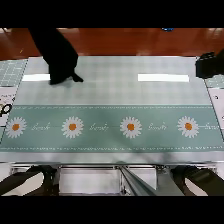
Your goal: Fold the shirts.
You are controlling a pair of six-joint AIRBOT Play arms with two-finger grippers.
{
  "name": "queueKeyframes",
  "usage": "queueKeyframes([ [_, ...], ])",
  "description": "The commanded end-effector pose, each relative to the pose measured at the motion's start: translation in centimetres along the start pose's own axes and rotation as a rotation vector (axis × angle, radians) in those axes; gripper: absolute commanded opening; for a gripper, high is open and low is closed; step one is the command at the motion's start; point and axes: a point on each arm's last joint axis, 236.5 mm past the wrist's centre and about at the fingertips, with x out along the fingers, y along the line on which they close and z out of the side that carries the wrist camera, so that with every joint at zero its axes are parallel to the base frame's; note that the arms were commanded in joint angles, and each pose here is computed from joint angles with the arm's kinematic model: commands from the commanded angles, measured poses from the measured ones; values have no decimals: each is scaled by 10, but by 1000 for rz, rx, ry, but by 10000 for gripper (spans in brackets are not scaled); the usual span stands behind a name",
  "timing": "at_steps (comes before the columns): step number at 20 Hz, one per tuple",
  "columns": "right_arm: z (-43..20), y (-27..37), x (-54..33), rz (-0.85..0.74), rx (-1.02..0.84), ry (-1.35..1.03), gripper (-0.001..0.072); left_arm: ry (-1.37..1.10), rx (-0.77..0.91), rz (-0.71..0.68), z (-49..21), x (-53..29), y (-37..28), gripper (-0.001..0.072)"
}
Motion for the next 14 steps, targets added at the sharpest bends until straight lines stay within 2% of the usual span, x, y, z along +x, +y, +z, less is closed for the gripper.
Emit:
queueKeyframes([
  [1,4,-12,-41,4,47,-97,410,-113,113,-151,16,-59,-89,19],
  [6,0,-12,-57,30,82,-118,410,-225,189,-430,16,-105,-206,19],
  [9,-8,-7,-57,52,85,-85,410,-180,203,-540,-9,-108,-245,19],
  [12,-9,-1,-57,76,87,-77,410,-23,161,-548,-71,-78,-244,19],
  [14,-18,14,-50,130,89,-42,410,80,136,-499,-126,-52,-221,19],
])
